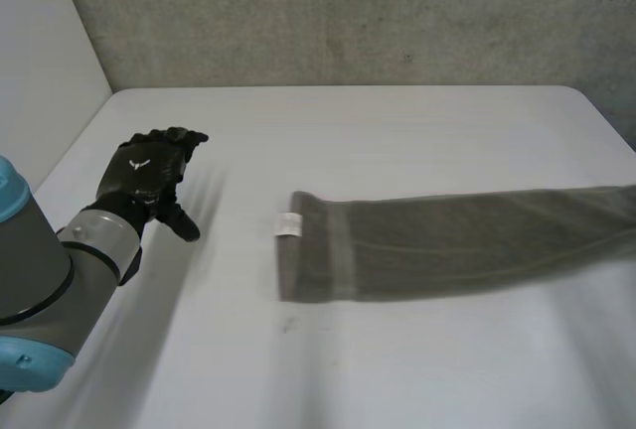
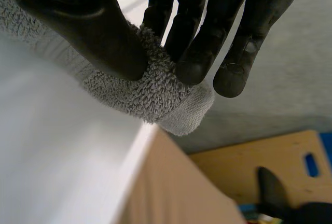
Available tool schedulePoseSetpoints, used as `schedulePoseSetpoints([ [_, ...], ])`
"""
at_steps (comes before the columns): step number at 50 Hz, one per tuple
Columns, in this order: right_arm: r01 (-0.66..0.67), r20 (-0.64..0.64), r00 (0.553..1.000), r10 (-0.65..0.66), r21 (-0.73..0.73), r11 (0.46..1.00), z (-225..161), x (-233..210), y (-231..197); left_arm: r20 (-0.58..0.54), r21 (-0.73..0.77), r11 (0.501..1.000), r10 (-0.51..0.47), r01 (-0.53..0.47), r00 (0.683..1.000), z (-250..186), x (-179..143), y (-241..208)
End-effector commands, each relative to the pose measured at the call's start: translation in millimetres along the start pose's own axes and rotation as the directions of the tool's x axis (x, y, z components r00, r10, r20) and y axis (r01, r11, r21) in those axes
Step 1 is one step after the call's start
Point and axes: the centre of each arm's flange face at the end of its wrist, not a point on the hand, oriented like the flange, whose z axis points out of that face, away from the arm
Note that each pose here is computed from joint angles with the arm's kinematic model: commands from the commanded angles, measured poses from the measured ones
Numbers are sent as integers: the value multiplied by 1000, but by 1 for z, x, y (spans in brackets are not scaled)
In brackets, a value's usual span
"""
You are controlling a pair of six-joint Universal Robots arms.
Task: Fold the towel.
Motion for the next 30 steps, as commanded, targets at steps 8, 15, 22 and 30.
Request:
schedulePoseSetpoints([
  [8,-26,49,999,7,407,913,-68,-33,-147,-10,7,1000,2,-2,1000,-2,4,-2],
  [15,-56,301,936,-180,635,771,-163,-165,-209,-10,6,1000,2,-2,1000,-2,4,-2],
  [22,-56,458,815,-356,673,737,-221,-255,-189,-16,-6,1000,3,-3,1000,-4,5,2],
  [30,0,442,790,-425,693,721,-237,-275,-166,-19,-15,1000,4,-5,1000,-6,7,6],
])
